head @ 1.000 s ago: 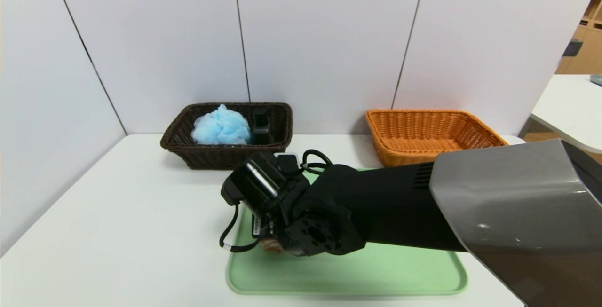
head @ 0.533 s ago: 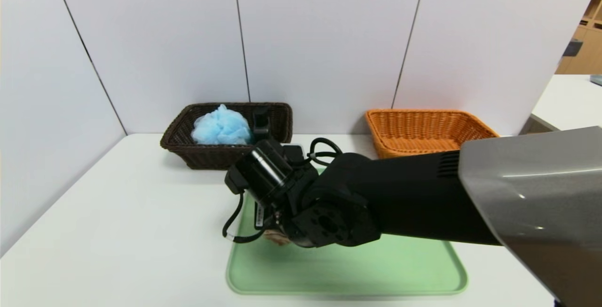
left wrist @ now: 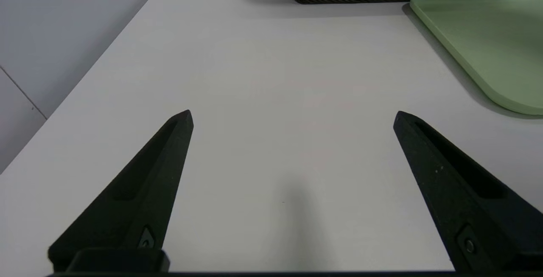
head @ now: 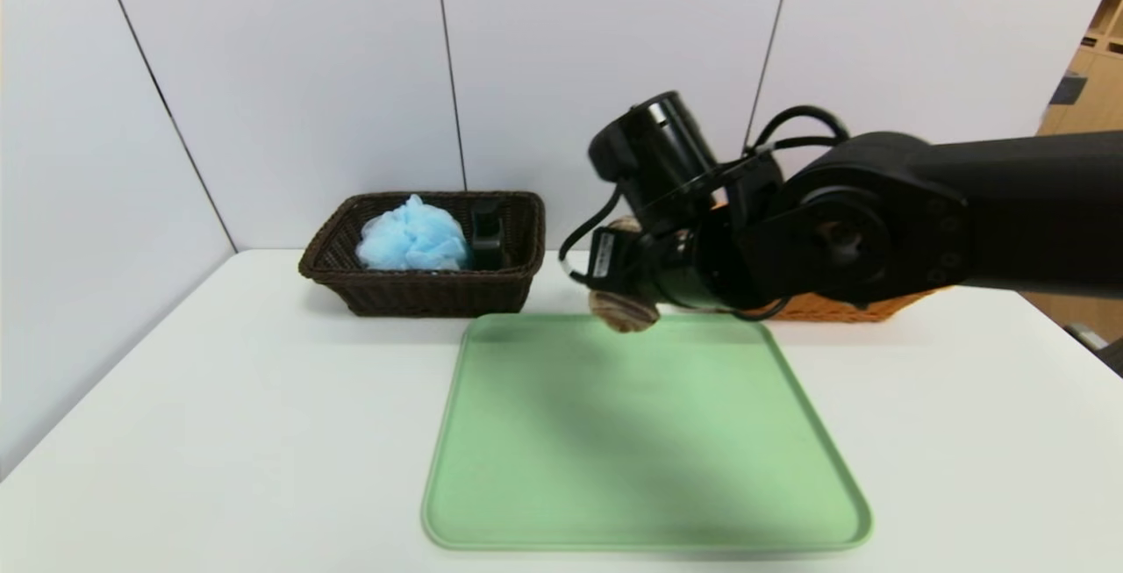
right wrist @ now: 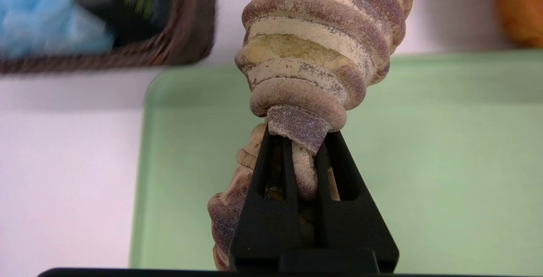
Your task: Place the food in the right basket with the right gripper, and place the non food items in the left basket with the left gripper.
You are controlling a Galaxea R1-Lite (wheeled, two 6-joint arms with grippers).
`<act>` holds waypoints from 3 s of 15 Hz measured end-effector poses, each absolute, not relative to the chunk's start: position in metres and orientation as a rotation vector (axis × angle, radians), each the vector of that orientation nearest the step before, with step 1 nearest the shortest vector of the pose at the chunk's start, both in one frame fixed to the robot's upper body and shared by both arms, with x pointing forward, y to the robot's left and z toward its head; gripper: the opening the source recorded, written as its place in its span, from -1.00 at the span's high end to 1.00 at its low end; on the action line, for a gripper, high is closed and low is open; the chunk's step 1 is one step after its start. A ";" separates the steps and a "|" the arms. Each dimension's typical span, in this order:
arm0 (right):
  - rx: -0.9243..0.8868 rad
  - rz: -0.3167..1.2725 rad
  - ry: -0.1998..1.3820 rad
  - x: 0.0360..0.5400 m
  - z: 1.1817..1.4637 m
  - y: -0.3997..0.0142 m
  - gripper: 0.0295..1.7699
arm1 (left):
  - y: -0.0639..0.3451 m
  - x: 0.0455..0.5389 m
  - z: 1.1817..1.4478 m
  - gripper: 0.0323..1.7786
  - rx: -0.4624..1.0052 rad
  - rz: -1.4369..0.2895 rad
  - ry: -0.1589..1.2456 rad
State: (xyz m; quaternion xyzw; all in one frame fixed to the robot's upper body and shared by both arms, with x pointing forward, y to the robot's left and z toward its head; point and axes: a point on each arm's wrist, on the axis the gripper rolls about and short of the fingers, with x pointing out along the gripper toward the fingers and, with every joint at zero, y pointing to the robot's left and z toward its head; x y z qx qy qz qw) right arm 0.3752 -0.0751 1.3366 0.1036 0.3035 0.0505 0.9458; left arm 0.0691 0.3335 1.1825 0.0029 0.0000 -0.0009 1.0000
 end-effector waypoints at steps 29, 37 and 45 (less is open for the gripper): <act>0.256 -0.425 0.614 0.538 1.281 -0.264 0.13 | 0.333 0.069 1.182 -0.90 0.006 -0.002 0.000; 0.287 -0.385 0.519 0.500 1.339 -0.264 -0.55 | 0.333 0.069 1.182 -0.90 0.006 -0.002 0.000; 0.282 -0.287 0.421 0.353 1.409 -0.276 -0.79 | 0.333 0.069 1.182 -0.90 0.006 -0.002 0.000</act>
